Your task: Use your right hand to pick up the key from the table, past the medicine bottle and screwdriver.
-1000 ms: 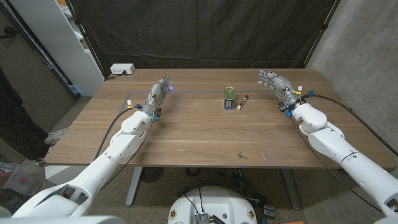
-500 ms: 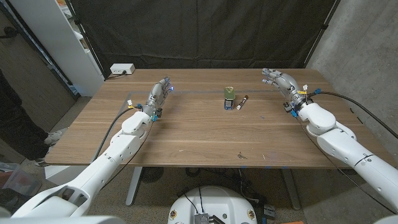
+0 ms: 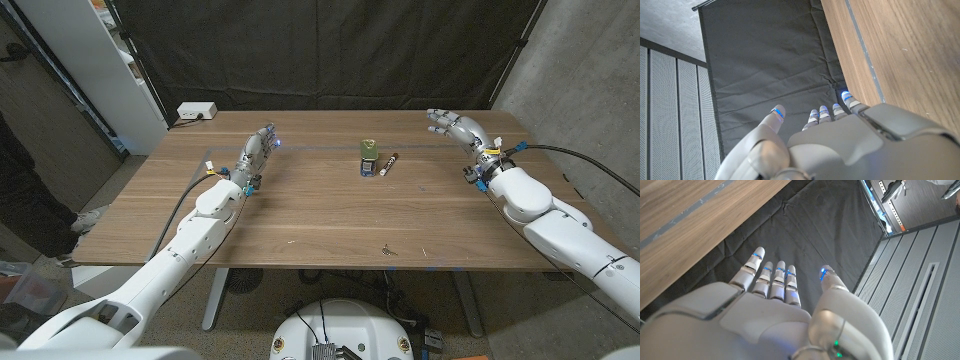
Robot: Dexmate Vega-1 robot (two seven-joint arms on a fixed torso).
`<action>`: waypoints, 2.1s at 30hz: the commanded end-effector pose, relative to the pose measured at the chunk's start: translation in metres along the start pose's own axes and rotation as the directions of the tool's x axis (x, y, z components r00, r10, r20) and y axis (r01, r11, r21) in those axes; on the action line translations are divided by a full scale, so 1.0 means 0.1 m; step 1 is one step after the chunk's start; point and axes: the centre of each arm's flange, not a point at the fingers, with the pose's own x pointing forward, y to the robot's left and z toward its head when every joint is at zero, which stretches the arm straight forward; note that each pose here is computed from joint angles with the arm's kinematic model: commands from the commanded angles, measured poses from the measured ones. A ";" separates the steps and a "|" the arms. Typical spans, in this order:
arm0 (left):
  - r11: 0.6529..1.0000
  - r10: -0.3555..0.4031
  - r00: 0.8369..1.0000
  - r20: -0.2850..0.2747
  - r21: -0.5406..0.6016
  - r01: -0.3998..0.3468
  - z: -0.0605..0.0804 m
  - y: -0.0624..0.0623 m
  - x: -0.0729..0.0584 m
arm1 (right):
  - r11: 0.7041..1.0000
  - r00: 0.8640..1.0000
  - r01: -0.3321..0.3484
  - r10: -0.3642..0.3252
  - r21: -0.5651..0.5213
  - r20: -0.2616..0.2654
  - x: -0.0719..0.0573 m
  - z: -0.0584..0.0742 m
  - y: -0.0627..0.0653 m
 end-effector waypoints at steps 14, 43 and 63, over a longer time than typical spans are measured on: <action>0.999 -0.032 0.999 -0.001 0.003 0.032 0.01 0.03 0.09 | 0.981 0.999 0.034 -0.036 -0.189 -0.006 -0.28 0.32 0.00; 0.999 -0.043 0.999 -0.005 0.002 0.043 0.01 0.07 0.16 | 0.918 0.994 0.059 -0.091 -0.392 -0.062 -0.54 0.63 -0.01; 0.999 -0.052 0.999 -0.008 0.004 0.052 -0.01 0.08 0.23 | 0.882 0.992 0.026 -0.081 -0.471 -0.096 -0.68 0.77 -0.02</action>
